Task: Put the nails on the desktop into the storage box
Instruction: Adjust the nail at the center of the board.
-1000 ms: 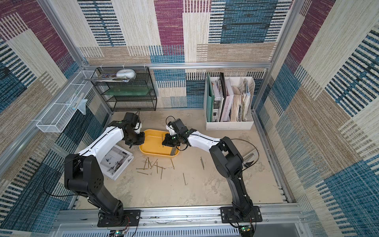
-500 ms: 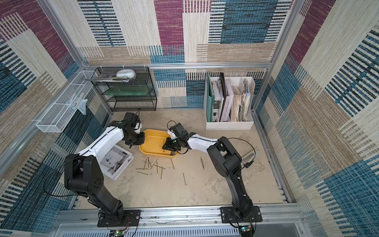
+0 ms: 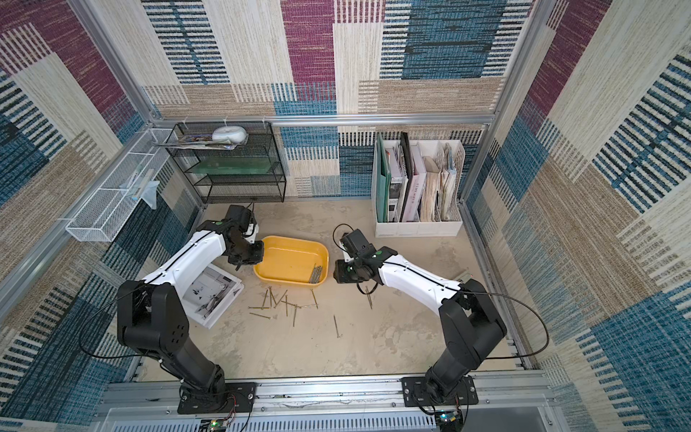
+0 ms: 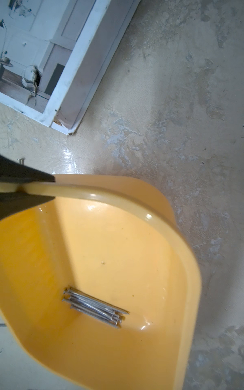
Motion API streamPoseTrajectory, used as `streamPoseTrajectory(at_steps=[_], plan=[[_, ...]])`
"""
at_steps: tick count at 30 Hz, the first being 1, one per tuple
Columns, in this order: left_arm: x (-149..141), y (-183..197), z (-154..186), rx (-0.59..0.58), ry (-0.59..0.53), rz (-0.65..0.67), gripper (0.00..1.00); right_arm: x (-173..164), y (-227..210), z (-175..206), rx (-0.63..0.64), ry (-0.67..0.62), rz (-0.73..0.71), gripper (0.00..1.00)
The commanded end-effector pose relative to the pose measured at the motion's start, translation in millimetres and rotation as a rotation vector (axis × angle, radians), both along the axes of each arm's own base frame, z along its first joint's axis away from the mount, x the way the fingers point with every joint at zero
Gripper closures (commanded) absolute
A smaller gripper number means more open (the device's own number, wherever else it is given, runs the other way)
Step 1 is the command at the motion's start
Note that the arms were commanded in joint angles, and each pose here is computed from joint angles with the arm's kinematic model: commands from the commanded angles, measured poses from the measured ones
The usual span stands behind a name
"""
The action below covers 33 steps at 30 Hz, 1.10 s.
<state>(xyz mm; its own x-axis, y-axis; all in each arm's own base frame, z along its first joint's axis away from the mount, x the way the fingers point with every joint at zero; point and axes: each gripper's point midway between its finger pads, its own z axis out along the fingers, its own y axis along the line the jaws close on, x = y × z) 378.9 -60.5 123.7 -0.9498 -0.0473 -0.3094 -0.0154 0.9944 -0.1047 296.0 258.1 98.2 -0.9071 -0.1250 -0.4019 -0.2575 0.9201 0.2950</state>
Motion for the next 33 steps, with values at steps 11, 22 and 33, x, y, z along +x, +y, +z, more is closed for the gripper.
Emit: streamPoseTrajectory(at_steps=[11, 22, 33], plan=[[4.0, -2.1, 5.5, -0.016, -0.015, -0.005, 1.00, -11.2, -71.3, -74.6, -0.414, 0.081, -0.006, 0.66], [4.2, -2.9, 5.3, -0.017, -0.015, -0.007, 1.00, -16.4, -83.8, -99.5, -0.438, 0.145, -0.007, 0.95], [3.9, -3.1, 4.5, -0.018, -0.011, -0.009, 1.00, 2.5, -69.5, -43.3, -0.346, 0.022, -0.024, 1.00]])
